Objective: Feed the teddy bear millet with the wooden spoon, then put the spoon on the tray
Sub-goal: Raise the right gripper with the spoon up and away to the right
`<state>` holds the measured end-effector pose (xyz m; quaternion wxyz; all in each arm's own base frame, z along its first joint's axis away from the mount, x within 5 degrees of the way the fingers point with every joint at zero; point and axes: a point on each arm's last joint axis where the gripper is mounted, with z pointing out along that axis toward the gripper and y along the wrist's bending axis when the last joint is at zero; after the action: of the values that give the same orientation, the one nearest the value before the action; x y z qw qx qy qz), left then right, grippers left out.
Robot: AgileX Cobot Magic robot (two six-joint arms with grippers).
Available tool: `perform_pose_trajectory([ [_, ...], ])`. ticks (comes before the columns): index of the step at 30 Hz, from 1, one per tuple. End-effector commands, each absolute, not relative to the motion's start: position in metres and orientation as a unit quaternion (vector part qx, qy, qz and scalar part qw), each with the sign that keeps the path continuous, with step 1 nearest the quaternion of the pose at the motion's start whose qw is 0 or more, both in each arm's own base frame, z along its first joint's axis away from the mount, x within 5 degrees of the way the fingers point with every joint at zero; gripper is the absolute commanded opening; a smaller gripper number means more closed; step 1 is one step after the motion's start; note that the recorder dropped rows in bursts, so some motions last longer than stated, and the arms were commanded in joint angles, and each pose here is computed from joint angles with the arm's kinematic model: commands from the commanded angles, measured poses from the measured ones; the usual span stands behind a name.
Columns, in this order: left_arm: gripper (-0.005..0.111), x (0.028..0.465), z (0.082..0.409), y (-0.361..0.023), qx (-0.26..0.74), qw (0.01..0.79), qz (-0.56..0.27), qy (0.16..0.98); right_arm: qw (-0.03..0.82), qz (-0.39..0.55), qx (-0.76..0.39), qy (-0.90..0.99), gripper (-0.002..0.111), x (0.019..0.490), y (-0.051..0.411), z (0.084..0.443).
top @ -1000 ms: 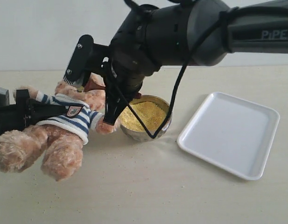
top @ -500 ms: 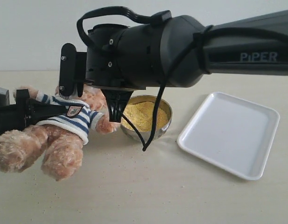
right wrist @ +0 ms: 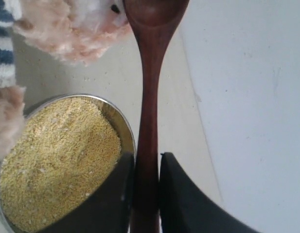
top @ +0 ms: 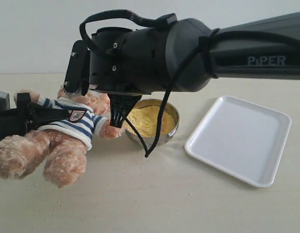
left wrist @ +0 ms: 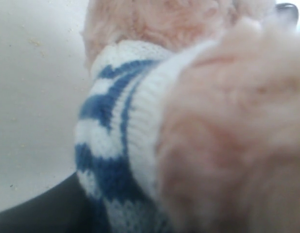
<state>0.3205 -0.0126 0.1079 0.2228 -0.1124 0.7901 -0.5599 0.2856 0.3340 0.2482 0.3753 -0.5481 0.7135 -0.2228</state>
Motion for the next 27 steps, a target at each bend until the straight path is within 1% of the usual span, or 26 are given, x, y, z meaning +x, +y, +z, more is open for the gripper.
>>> perform_pose_trajectory([
  [1,0.005,0.322,0.112,-0.013,-0.113,0.227,-0.569,0.782,0.393,-0.181,-0.49,0.757,0.0,0.286,0.319,0.273],
  [5,0.005,0.322,0.112,-0.013,-0.104,0.233,-0.567,0.783,0.393,-0.112,-0.461,0.788,0.0,0.286,0.3,0.301],
  [8,0.005,0.322,0.112,-0.013,-0.095,0.24,-0.564,0.785,0.39,-0.08,-0.435,0.808,0.0,0.287,0.276,0.324],
  [14,0.005,0.322,0.112,-0.013,-0.07,0.257,-0.556,0.787,0.358,-0.04,-0.378,0.853,0.0,0.29,0.222,0.356],
  [17,0.005,0.322,0.112,-0.012,-0.061,0.266,-0.552,0.788,0.356,-0.021,-0.352,0.865,0.0,0.29,0.198,0.37],
  [27,0.005,0.322,0.112,-0.011,-0.058,0.271,-0.55,0.788,0.355,-0.034,-0.28,0.892,0.0,0.292,0.138,0.393],
])
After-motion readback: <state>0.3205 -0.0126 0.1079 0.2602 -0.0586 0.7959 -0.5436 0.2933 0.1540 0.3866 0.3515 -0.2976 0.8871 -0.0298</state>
